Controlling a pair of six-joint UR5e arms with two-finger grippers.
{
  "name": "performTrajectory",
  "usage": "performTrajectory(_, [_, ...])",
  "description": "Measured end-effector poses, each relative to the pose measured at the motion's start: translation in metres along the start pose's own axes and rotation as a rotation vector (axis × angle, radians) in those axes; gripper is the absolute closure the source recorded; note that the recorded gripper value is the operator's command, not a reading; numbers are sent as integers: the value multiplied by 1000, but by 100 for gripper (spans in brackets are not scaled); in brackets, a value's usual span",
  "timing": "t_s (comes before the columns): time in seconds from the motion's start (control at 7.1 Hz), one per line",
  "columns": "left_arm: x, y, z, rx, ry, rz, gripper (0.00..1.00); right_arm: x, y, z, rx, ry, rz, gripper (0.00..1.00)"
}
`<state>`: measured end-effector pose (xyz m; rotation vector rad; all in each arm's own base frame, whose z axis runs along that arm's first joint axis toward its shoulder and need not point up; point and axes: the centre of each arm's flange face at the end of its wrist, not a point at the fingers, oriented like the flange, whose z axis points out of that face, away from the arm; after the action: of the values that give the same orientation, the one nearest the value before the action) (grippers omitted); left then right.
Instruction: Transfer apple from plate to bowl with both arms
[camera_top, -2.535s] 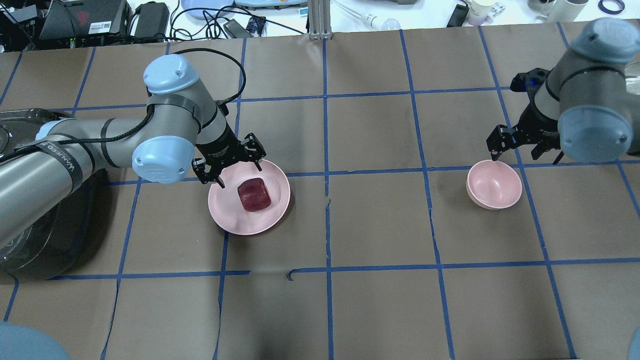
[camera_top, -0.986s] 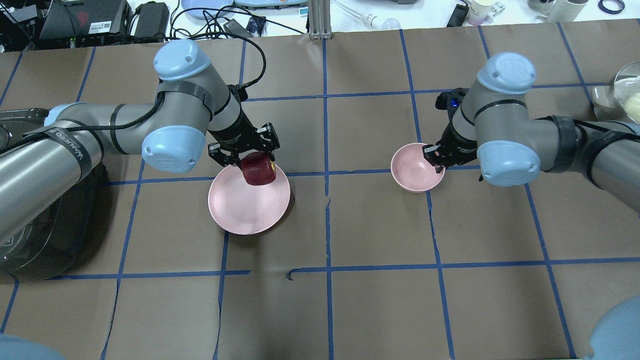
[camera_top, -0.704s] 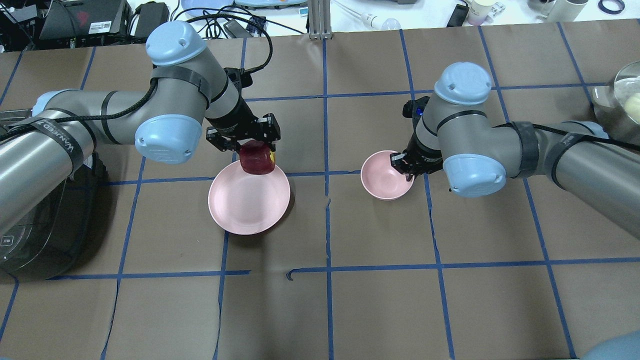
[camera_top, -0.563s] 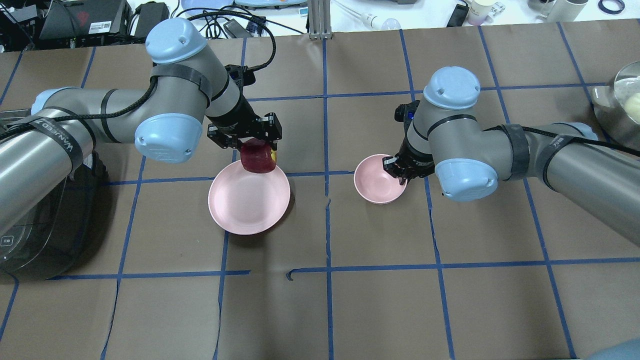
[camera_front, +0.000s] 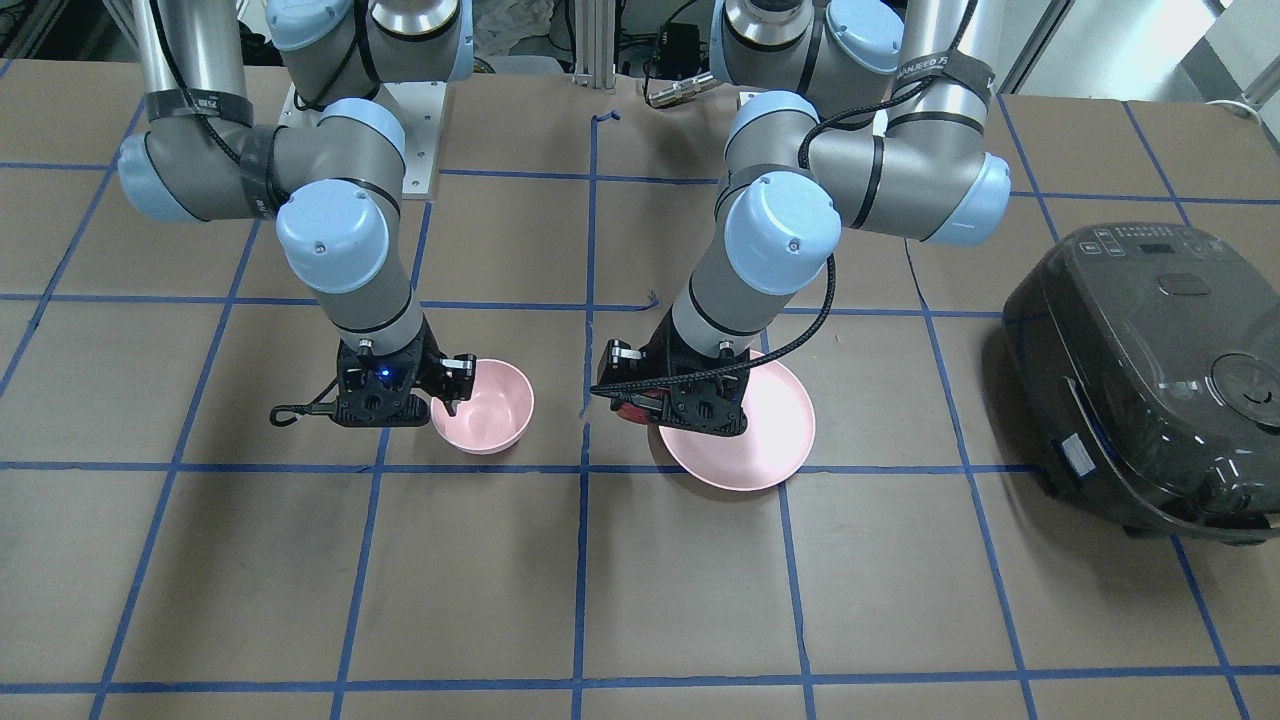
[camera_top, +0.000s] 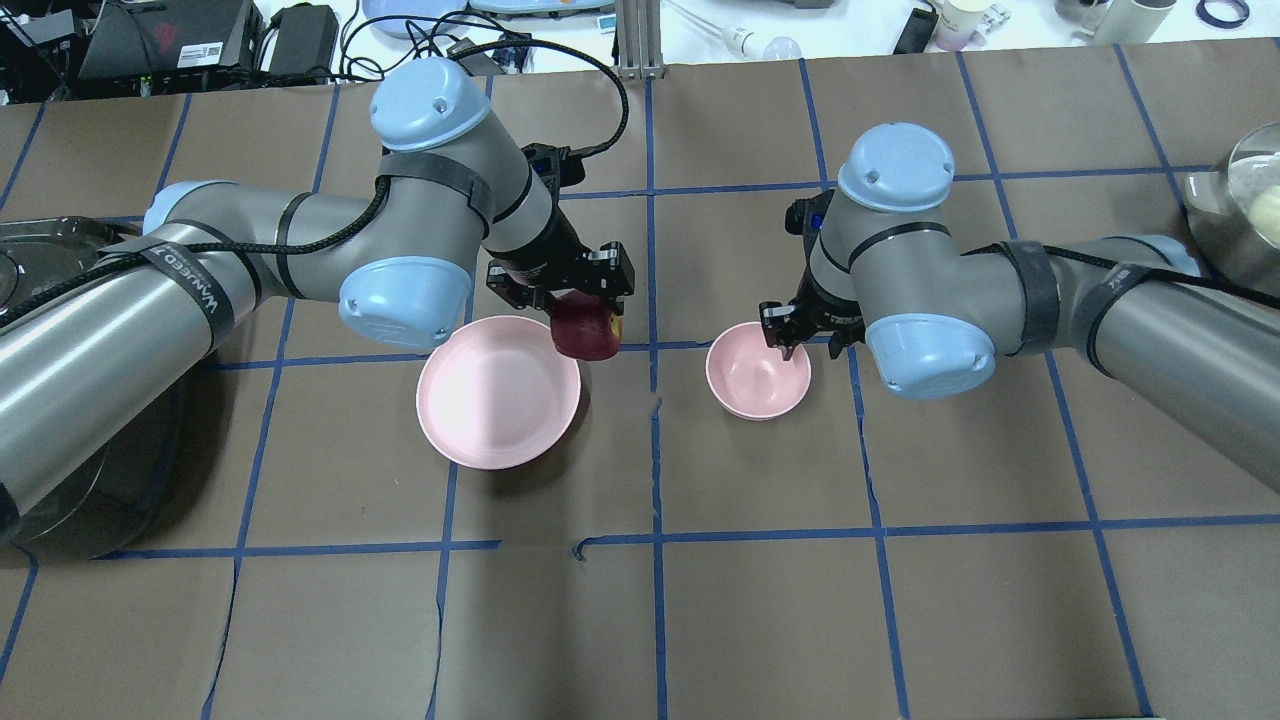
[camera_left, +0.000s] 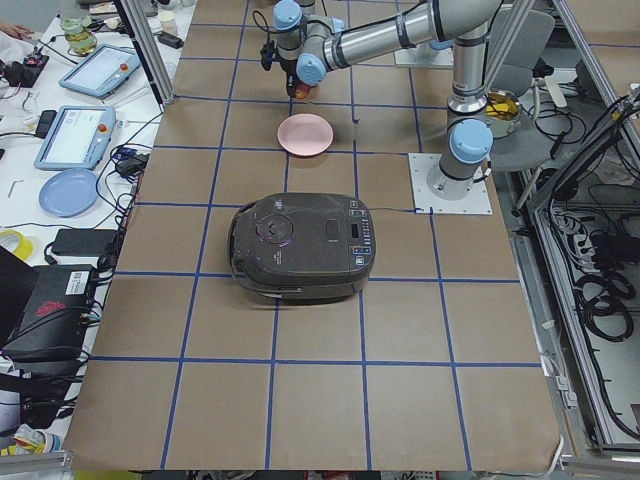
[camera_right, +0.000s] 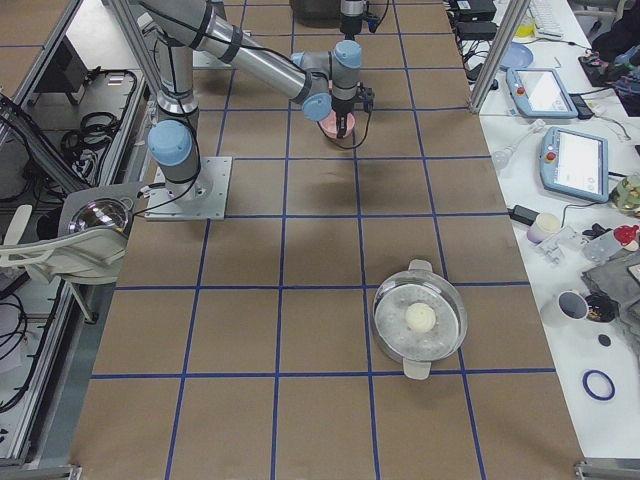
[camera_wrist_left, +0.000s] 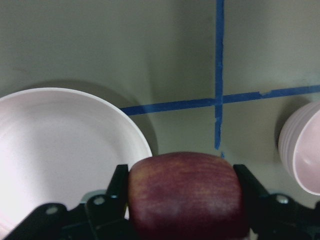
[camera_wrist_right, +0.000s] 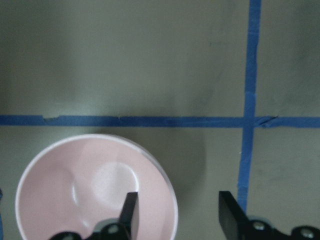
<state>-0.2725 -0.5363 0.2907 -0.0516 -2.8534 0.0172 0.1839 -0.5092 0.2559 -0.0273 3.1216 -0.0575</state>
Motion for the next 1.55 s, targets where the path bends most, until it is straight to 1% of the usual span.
performTrajectory(0.14, [8,-1,1,14,47,-26,100,1,-6,-40,32,20,-1,0])
performTrajectory(0.28, [21,0,6,24,88,-45,100,1,-9,-82,46,30,-1,0])
performTrajectory(0.42, [38,2,16,39,119,-55,100,1,-8,-122,43,35,0,0])
performTrajectory(0.56, [54,4,30,52,136,-65,100,1,-8,-166,32,38,1,0])
performTrajectory(0.7, [68,8,44,46,140,-75,100,0,-7,-208,29,40,3,0])
performTrajectory(0.85, [83,14,56,36,141,-105,100,2,-8,-235,35,51,6,0])
performTrajectory(0.99, [100,17,65,44,153,-159,100,5,-8,-247,43,72,8,0])
performTrajectory(1.13, [112,19,74,56,167,-197,95,6,-8,-249,42,87,8,0])
performTrajectory(1.27, [122,23,84,55,171,-212,63,7,-8,-250,42,94,8,0])
performTrajectory(1.55, [132,30,97,49,153,-215,8,8,-9,-253,51,97,12,0])
